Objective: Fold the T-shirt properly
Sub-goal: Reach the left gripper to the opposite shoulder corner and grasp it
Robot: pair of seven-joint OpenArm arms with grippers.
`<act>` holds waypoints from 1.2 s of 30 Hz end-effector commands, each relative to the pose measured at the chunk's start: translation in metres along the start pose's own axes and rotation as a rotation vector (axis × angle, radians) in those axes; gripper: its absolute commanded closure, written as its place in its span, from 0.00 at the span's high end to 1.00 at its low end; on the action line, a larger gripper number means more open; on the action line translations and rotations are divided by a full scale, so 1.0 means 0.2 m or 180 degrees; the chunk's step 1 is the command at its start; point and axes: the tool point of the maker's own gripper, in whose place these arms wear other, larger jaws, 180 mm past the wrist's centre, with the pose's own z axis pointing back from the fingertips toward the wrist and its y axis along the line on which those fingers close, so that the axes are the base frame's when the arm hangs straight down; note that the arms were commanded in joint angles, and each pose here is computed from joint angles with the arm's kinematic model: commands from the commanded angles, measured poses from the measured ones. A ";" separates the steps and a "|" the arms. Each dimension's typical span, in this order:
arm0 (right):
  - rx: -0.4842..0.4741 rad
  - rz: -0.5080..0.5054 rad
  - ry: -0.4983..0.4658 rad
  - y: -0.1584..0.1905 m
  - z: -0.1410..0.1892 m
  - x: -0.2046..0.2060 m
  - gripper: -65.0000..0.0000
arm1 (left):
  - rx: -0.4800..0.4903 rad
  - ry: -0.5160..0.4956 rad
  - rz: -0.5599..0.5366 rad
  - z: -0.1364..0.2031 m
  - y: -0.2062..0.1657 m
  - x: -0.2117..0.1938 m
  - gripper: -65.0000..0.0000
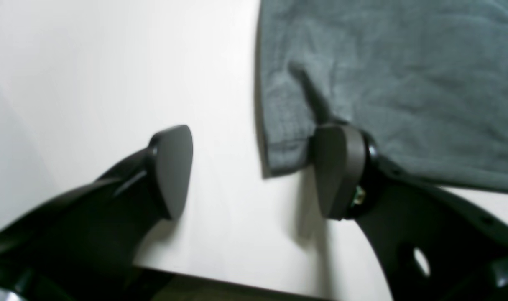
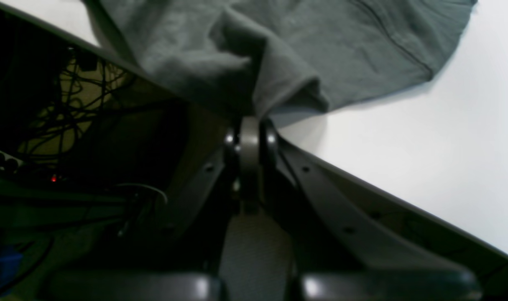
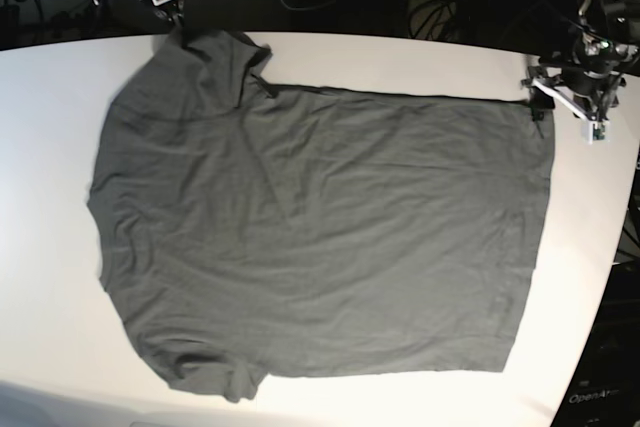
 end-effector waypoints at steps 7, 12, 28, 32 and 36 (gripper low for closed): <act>-0.0012 -0.0004 -0.0061 -0.01 0.02 0.02 0.01 | -0.0191 -0.0130 -0.0145 0.01 -0.04 0.06 0.68; -0.0012 -0.0004 -0.0061 -0.01 0.02 0.02 0.01 | -0.0248 -0.0121 -0.0077 0.00 -0.09 0.04 0.68; 0.0012 -0.0023 0.0021 0.01 0.03 -0.03 0.00 | -0.0226 -0.0012 0.0071 -0.08 -0.07 -0.01 0.02; 0.0013 -0.0025 0.0031 0.01 0.03 -0.04 0.00 | -0.0232 -0.0014 0.0075 -0.08 -0.07 -0.01 0.04; 0.0015 -0.0019 0.0027 0.01 0.03 -0.03 0.00 | -0.0257 -0.0122 0.0066 -0.05 -0.09 0.04 0.04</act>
